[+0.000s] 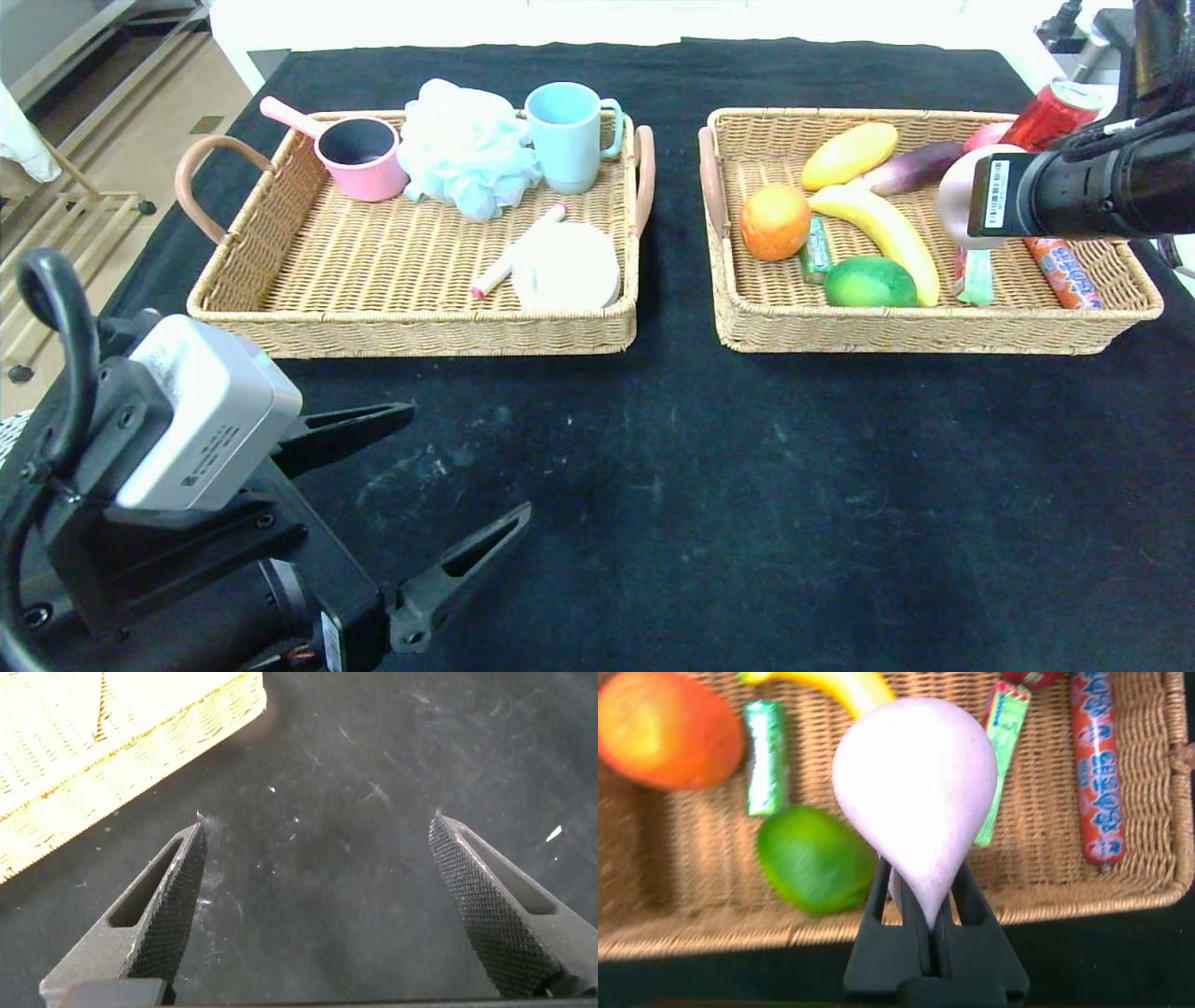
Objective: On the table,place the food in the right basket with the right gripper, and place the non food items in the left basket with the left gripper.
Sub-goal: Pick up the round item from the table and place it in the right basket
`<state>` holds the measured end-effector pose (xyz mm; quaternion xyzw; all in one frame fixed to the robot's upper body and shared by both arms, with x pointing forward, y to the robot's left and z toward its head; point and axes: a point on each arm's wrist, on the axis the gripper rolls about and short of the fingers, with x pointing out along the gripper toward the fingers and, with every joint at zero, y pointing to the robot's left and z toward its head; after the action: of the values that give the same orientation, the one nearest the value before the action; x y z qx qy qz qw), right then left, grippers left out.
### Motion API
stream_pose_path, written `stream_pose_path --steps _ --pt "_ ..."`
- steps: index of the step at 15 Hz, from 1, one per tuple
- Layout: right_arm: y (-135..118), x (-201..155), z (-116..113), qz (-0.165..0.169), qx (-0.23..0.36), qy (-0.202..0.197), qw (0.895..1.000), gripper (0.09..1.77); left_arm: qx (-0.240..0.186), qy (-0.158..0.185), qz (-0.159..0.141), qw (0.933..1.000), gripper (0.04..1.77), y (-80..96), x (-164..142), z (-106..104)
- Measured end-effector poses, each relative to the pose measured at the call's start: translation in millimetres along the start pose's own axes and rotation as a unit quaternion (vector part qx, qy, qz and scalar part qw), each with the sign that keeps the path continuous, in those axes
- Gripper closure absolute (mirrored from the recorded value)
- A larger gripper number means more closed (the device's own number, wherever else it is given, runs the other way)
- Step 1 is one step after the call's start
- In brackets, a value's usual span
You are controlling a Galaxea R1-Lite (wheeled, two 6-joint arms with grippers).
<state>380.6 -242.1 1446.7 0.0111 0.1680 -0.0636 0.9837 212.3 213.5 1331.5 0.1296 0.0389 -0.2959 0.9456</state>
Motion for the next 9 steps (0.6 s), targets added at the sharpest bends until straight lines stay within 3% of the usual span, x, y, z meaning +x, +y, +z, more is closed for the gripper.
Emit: stream_pose_path --steps 7,9 --pt "-6 31 -3 -0.024 0.011 -0.001 1.000 1.71 0.000 -0.003 0.003 1.0000 0.09 0.5 -1 1" --pt "-6 34 -5 -0.026 0.010 0.002 1.000 1.41 -0.001 -0.005 0.004 1.0000 0.09 0.8 -2 1"
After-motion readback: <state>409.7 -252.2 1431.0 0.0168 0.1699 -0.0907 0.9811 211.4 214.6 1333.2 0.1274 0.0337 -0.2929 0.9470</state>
